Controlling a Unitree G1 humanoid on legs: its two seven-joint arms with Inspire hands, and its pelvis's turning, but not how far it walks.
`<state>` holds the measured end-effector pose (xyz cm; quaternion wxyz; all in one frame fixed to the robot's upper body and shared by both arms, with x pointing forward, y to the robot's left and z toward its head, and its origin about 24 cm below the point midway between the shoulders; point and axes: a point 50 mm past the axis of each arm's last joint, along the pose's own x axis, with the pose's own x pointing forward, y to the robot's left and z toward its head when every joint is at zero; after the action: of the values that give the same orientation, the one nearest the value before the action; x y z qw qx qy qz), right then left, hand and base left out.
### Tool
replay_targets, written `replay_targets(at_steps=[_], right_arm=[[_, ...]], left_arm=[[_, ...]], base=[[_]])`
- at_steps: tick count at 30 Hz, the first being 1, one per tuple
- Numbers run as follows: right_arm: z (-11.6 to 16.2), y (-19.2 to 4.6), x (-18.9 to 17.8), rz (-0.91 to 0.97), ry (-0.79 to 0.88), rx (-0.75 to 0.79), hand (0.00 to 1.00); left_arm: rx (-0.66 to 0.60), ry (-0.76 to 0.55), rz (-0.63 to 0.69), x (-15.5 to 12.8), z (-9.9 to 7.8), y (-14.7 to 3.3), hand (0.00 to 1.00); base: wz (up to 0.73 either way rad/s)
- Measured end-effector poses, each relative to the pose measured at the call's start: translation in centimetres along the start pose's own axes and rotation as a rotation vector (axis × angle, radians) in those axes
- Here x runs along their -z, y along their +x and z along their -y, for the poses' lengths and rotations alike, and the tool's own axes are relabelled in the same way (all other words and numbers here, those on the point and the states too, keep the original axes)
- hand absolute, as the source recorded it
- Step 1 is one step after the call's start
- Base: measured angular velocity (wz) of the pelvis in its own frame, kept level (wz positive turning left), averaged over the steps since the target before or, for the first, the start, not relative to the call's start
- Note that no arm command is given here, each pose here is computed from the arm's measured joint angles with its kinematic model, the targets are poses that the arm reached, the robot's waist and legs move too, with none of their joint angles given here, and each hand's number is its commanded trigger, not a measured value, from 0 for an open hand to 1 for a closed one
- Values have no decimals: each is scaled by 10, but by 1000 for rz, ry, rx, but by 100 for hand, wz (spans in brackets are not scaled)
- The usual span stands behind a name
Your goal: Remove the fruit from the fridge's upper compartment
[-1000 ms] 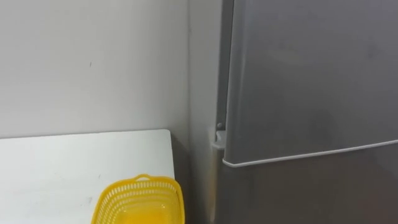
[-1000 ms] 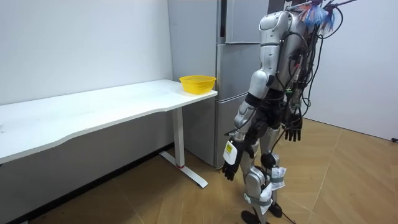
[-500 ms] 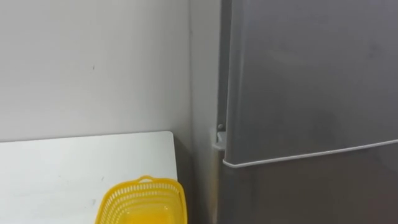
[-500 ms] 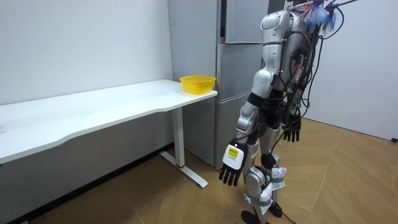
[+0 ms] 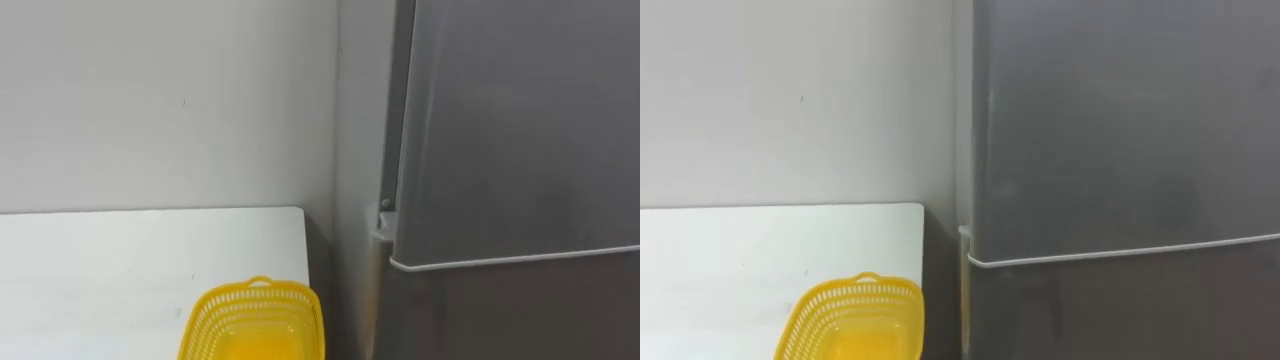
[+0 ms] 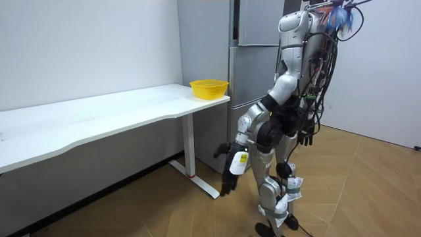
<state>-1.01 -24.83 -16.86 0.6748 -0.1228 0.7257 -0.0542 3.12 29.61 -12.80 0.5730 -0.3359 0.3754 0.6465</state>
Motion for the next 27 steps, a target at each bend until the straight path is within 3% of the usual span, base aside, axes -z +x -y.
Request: replay_targets(at_steps=[2,7,10,12,17,21,25,27], right_arm=[[1,0,-1,29,0,18,0],[3,-1,0,67,7,32,0],[5,-1,1,86,-5,43,0],[4,-1,6,74,0,44,0],[2,0,16,49,3,43,0],[1,0,17,41,2,41,0],[-2,0,16,42,-27,17,0],[-4,0,12,51,-48,-10,0]], left_arm=[[21,-113,27,-10,11,-6,0],[65,-212,178,-43,34,-31,0],[141,-215,428,-79,52,-65,0],[197,-228,677,-110,64,-102,0],[283,-327,1123,-158,68,-174,0],[312,-362,1440,-165,63,-225,0],[429,-386,1512,-162,70,-250,0],[558,-327,1533,-156,77,-261,0]], base=[[0],[-6],[-4],[0],[3],[9],[13],[13]])
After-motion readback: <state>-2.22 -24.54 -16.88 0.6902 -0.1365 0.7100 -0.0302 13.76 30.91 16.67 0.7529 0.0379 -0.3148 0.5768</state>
